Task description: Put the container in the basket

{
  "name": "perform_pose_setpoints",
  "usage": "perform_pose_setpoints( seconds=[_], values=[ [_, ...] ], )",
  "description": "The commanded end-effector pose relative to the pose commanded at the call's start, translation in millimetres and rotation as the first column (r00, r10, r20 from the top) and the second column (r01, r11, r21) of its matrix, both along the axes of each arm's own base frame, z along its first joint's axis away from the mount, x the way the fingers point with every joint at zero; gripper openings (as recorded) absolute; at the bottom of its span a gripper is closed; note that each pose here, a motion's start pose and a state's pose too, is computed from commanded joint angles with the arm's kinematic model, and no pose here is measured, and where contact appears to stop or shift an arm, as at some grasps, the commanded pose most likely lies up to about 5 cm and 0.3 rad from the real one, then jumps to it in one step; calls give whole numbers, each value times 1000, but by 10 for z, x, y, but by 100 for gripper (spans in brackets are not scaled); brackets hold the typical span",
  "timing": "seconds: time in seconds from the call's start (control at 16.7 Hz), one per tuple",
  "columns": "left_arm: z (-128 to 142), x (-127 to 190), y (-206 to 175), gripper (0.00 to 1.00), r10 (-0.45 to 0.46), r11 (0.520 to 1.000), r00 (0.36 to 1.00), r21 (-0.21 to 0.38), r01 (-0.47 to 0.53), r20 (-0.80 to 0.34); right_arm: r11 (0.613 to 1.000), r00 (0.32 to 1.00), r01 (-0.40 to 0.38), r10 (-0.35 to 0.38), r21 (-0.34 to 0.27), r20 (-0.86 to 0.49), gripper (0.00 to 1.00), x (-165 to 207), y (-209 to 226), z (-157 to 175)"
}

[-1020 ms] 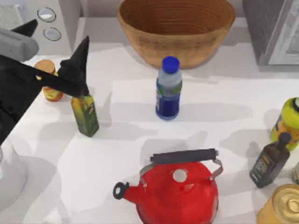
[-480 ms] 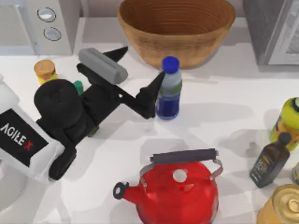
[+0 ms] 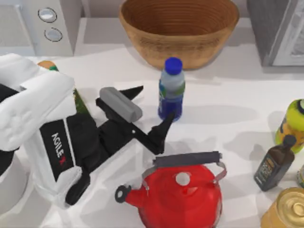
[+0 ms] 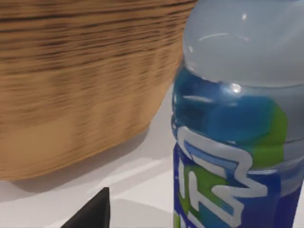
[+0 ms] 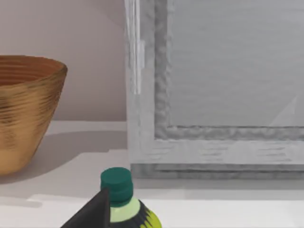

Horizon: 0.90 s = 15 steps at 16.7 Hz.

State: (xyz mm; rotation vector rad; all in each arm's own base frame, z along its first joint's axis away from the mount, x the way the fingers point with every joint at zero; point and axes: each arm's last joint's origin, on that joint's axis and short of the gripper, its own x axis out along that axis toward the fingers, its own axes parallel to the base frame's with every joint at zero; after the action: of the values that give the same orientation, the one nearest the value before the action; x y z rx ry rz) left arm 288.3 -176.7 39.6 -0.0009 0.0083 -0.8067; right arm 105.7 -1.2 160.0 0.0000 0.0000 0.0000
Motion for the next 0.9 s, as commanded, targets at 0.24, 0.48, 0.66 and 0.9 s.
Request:
perform_pose_setpoints(
  seconds=[0.24, 0.48, 0.66, 0.9],
  values=[
    [-4, -1, 1, 100, 0, 1000, 1000, 0, 0, -1, 1000, 1000, 0, 0, 0, 0, 100, 0, 0, 0],
    [-13, 77, -56, 100, 2, 1000, 1000, 2, -2, -4, 1000, 1000, 0, 0, 0, 0, 100, 0, 0, 0],
    [-11, 291, -276, 100, 0, 1000, 1000, -3, 0, 5, 1000, 1000, 0, 0, 0, 0, 100, 0, 0, 0],
    [-10, 477, -497, 100, 0, 1000, 1000, 0, 0, 0, 1000, 1000, 0, 0, 0, 0, 100, 0, 0, 0]
  ],
)
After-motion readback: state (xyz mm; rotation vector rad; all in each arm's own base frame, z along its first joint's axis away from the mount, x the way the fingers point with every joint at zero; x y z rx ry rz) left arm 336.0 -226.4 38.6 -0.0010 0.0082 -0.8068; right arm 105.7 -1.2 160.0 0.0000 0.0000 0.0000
